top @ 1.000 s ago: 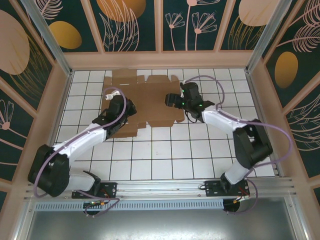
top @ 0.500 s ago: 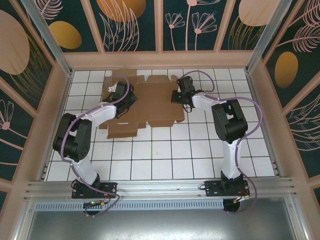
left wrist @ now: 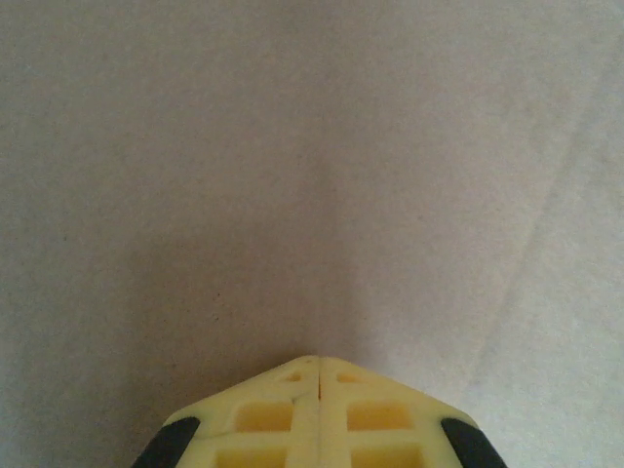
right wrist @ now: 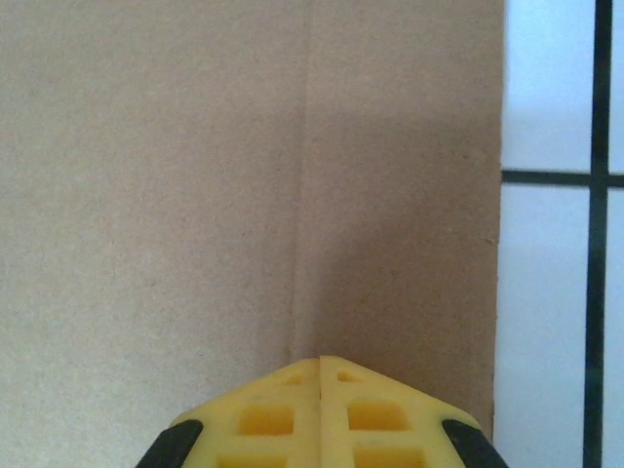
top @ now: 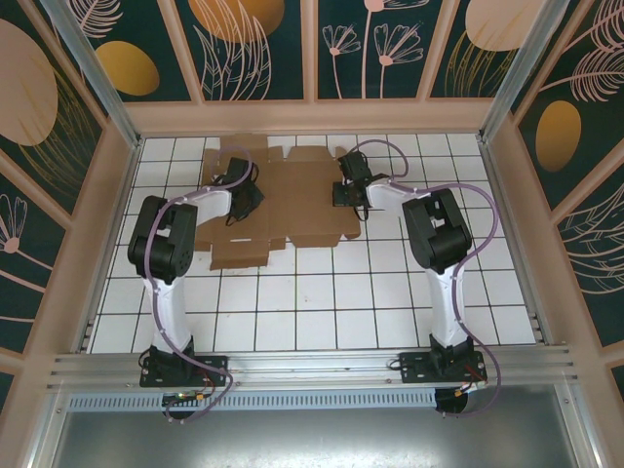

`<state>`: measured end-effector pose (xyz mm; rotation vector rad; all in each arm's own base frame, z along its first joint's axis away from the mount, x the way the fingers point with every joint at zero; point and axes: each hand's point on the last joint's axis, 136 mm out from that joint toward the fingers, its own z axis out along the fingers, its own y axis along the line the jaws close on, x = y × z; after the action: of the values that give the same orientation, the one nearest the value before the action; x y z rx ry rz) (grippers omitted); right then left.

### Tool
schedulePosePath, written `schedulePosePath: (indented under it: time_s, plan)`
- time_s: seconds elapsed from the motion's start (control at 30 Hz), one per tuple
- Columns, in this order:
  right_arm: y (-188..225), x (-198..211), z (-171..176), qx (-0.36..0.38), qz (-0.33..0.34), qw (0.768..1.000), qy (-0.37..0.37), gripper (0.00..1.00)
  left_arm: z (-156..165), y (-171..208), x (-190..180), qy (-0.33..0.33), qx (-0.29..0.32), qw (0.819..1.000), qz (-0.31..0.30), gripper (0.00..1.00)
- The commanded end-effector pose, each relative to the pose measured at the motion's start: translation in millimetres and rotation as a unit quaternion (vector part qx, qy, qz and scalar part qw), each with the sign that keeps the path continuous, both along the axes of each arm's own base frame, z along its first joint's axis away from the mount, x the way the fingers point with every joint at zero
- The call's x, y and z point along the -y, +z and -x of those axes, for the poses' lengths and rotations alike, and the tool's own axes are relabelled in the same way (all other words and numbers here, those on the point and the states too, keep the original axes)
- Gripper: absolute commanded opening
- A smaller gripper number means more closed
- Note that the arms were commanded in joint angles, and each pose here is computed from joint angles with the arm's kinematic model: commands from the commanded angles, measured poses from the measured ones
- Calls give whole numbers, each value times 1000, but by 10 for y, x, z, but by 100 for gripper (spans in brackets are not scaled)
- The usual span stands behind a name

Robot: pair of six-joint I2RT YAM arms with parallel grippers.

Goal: Fold the paper box

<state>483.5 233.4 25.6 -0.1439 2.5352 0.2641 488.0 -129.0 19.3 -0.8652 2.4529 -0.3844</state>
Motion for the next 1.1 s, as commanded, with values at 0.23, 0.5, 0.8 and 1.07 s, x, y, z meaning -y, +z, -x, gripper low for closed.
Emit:
schedulePosePath:
  time_s: [0.23, 0.5, 0.8, 1.07]
  plan:
    - [-159, -91, 1366, -78, 15, 995, 53, 0, -381, -188, 275, -72, -38, 997, 19, 0]
    - [115, -1263, 1976, -103, -121, 969, 187, 0, -339, -118, 1493, -237, -20, 968, 80, 0]
    - [1003, -1610, 1791, 10, -297, 927, 228, 0, -24, 197, 2246, -373, 4, 911, 177, 0]
    - [1664, -627, 1531, 157, -280, 940, 118, 0, -263, 1382, 1669, -322, 141, 927, 132, 0]
